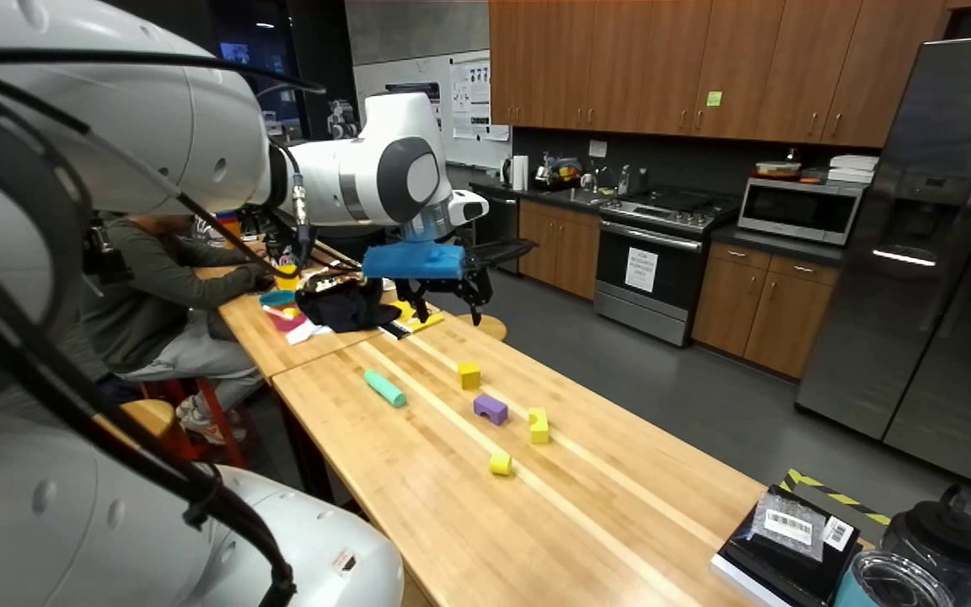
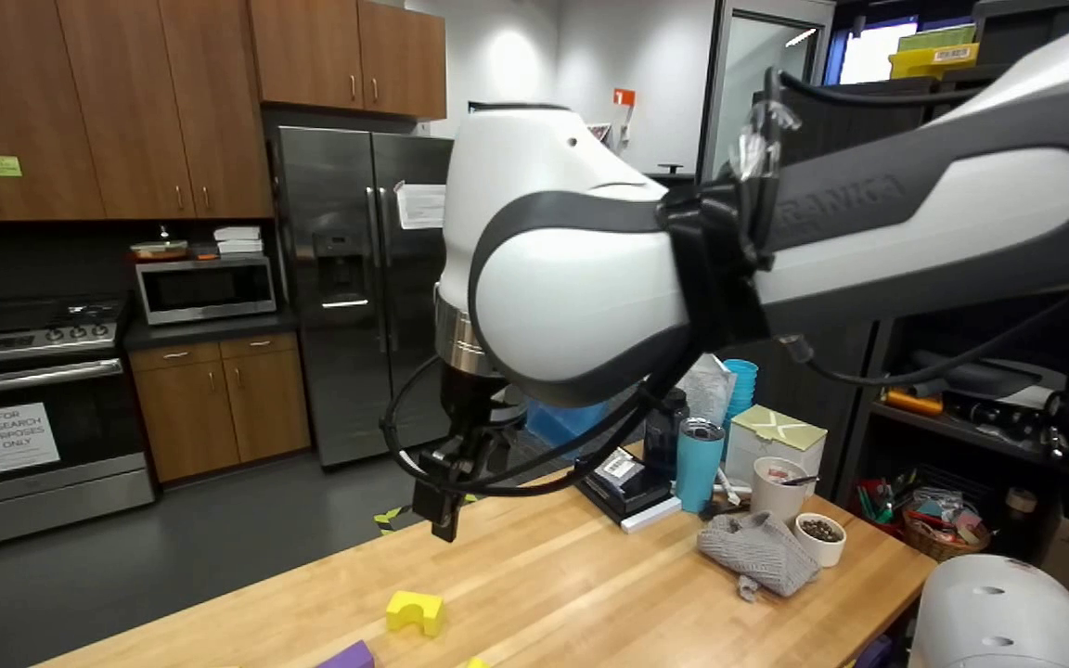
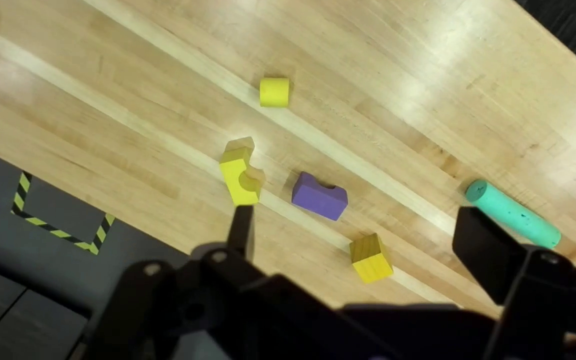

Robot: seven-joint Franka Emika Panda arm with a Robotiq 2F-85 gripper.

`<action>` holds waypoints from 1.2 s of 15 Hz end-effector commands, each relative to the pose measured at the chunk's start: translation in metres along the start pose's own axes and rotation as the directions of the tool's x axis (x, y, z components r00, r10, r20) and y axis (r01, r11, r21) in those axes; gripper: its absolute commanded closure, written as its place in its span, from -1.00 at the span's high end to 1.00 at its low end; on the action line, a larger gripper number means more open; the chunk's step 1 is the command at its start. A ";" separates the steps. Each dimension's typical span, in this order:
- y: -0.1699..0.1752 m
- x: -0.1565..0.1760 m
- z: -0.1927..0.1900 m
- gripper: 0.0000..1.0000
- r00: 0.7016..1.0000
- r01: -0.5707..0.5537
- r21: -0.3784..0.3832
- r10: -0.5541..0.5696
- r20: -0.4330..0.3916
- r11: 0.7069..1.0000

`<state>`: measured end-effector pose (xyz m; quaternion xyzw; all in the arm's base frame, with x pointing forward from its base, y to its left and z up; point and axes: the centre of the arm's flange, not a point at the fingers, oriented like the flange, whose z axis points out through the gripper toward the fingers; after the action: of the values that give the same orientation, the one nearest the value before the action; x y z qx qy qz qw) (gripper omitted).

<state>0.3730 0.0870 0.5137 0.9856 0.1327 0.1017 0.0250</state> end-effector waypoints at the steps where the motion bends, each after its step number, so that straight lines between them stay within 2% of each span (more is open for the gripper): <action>1: 0.000 0.029 0.015 1.00 0.995 0.099 -0.006 -0.099 -0.027 0.995; 7: -0.004 0.050 0.056 1.00 0.964 0.261 0.021 -0.260 -0.061 0.965; 18: 0.035 0.062 0.097 1.00 0.953 0.303 0.079 -0.303 -0.023 0.950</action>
<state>0.4476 0.0741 0.4340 0.9547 0.2804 0.0993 0.0109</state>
